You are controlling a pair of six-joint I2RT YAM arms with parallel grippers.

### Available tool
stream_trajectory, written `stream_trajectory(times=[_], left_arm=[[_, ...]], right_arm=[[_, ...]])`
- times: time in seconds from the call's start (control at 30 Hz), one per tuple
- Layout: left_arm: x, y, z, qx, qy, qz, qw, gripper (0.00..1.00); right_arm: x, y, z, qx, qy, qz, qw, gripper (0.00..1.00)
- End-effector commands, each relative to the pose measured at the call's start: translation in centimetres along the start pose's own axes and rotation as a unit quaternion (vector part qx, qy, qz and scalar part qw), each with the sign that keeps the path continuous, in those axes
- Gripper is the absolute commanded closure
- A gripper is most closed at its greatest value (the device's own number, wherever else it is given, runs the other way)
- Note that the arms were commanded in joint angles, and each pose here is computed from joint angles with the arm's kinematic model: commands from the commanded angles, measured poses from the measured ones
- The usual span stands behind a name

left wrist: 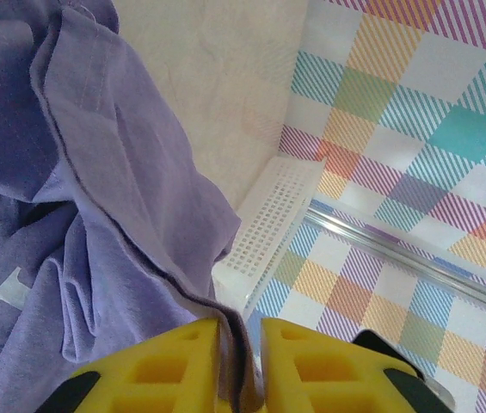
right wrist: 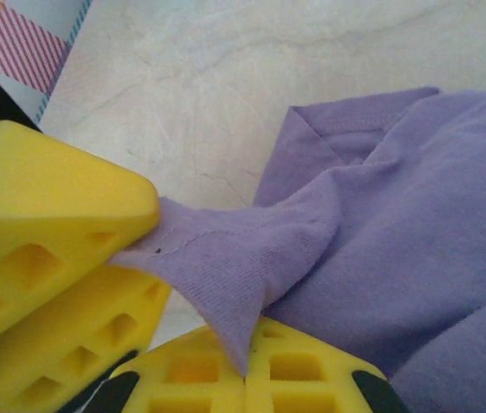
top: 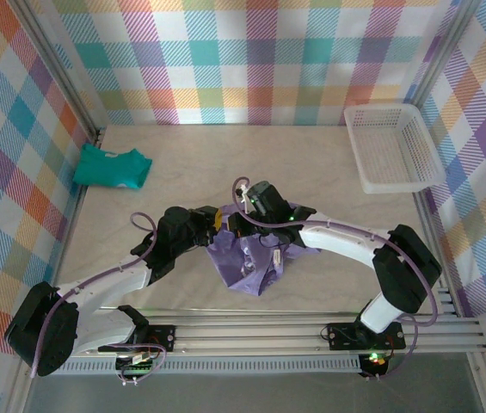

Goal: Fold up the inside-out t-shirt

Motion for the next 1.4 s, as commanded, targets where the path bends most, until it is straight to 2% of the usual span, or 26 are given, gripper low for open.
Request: stream_trajectory(times=[0.0, 0.3, 0.5, 0.6, 0.63, 0.73, 0.8, 0.87, 0.93, 1.07, 1.13, 1.27, 1.37], left_arm=[[-0.1, -0.1, -0.6, 0.000, -0.011, 0.007, 1.000, 0.76], [-0.4, 0.3, -0.6, 0.012, -0.010, 0.007, 1.000, 0.75], [-0.3, 0.7, -0.9, 0.013, -0.016, 0.004, 1.000, 0.85], [-0.4, 0.7, -1.2, 0.006, -0.021, 0.005, 1.000, 0.97], [-0.4, 0.9, -1.4, 0.002, -0.022, 0.005, 1.000, 1.00], [-0.1, 1.6, -2.4, -0.040, -0.022, 0.009, 0.999, 1.00], [0.5, 2.3, -3.1, -0.105, -0.006, 0.013, 0.994, 1.00], [1.4, 2.8, -3.5, -0.167, 0.010, 0.014, 0.986, 1.00], [2.2, 3.0, -3.5, -0.222, 0.028, 0.019, 0.974, 1.00], [3.0, 2.7, -3.7, -0.303, 0.045, 0.038, 0.951, 1.00], [3.4, 2.5, -4.2, -0.336, 0.050, 0.040, 0.940, 1.00], [4.1, 2.3, -5.2, -0.375, 0.055, 0.030, 0.925, 1.00], [4.3, 2.3, -5.7, -0.390, 0.056, 0.027, 0.919, 1.00]], right_arm=[[0.8, 0.4, 1.1, 0.032, 0.019, -0.023, 0.999, 0.99], [0.7, 0.1, 1.4, 0.081, 0.020, -0.028, 0.996, 0.99], [0.6, -0.2, 1.4, 0.096, 0.015, -0.027, 0.995, 0.99], [0.5, -0.4, 1.3, 0.096, 0.012, -0.024, 0.995, 0.97], [0.5, -0.4, 1.2, 0.096, 0.011, -0.023, 0.995, 0.94], [1.6, -0.9, 1.1, 0.108, -0.001, -0.010, 0.994, 0.73], [3.8, -1.0, 1.1, 0.145, -0.011, -0.015, 0.989, 0.61], [6.1, -0.7, 0.8, 0.175, -0.024, -0.026, 0.984, 0.53], [8.0, 0.3, -0.9, 0.163, -0.048, -0.039, 0.985, 0.45], [8.1, 2.6, -6.0, 0.067, -0.089, -0.007, 0.994, 0.38], [7.1, 3.3, -7.9, 0.048, -0.112, 0.028, 0.992, 0.29], [4.7, 3.2, -10.6, 0.021, -0.129, 0.078, 0.988, 0.26], [3.0, 2.5, -11.2, 0.006, -0.096, 0.098, 0.991, 0.26]])
Point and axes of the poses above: each hand's point on the last joint's axis, 136 mm out from that joint toward the fingers, its own x axis back along the fingers, its own z axis along the line the jaws close on, y = z × x, the point moved 7 cm from there along x, back along the fingers, and after that the axes turned 5 degrees about x, right-handed, at the moved point
